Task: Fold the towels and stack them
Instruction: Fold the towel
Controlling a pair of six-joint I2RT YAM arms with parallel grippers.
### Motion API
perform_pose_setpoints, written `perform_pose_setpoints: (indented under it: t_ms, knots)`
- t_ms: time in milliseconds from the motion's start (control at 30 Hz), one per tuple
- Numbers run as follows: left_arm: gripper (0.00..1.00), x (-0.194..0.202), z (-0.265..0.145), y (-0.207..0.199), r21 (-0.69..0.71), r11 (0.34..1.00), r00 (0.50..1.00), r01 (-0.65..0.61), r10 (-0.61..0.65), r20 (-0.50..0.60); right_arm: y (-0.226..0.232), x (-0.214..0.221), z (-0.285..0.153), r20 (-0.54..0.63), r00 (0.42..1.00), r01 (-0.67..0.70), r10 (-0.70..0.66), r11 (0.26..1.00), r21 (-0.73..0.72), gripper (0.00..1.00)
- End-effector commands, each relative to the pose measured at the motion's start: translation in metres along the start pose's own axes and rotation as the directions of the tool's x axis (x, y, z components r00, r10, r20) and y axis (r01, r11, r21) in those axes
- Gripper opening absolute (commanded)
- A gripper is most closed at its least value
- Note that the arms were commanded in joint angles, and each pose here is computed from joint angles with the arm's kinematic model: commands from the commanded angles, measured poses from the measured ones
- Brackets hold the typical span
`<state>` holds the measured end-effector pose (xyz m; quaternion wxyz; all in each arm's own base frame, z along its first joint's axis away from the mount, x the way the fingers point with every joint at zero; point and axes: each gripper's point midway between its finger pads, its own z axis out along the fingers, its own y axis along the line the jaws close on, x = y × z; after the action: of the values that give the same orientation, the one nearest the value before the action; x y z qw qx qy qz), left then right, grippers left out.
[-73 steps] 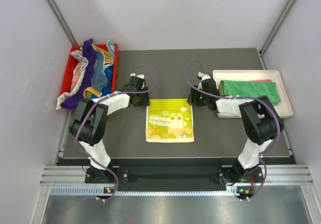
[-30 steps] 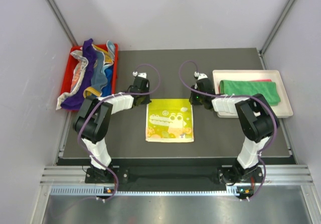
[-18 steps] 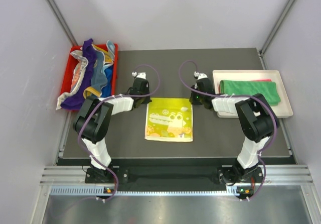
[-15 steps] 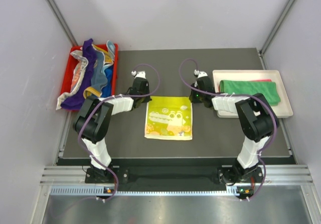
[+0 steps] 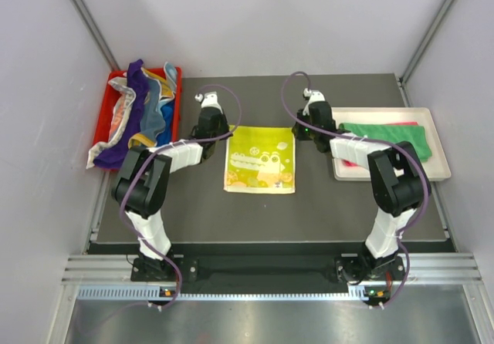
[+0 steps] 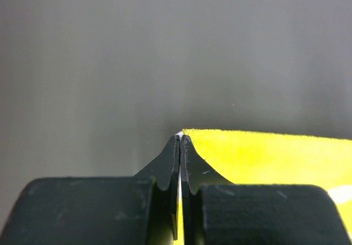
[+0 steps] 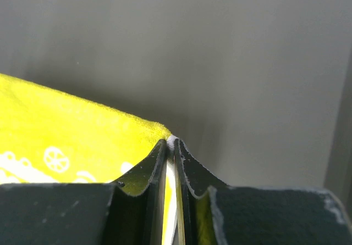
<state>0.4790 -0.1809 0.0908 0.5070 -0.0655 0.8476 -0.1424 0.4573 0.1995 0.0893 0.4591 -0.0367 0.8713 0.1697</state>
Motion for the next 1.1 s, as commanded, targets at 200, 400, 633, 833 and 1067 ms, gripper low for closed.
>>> perform_pose_setpoints:
  t_ms: [200, 400, 633, 833, 1067]
  knots:
    - [0.00, -0.025, -0.027, -0.018, 0.136, 0.990, 0.994, 0.021, -0.035, 0.103, 0.007, -0.021, -0.023, 0.102, 0.995, 0.004, 0.002, 0.999, -0.051, 0.09]
    - [0.00, -0.012, -0.050, -0.020, 0.190, 0.981, 0.995, 0.039, -0.055, 0.084, 0.016, -0.002, -0.046, 0.099, 0.995, -0.021, 0.030, 0.996, -0.092, 0.09]
    - [0.00, 0.002, -0.076, -0.019, 0.226, 0.972, 0.996, 0.063, -0.077, 0.050, 0.026, 0.021, -0.072, 0.091, 0.995, -0.029, 0.040, 0.992, -0.124, 0.08]
    - [0.00, 0.019, -0.096, -0.012, 0.235, 0.968, 0.994, 0.094, -0.103, 0.025, 0.036, 0.040, -0.088, 0.083, 0.996, -0.018, 0.029, 0.991, -0.132, 0.08]
    - [0.00, 0.039, -0.114, -0.010, 0.250, 0.961, 0.993, 0.114, -0.114, -0.013, 0.039, 0.056, -0.103, 0.083, 0.996, -0.018, 0.028, 0.992, -0.123, 0.07]
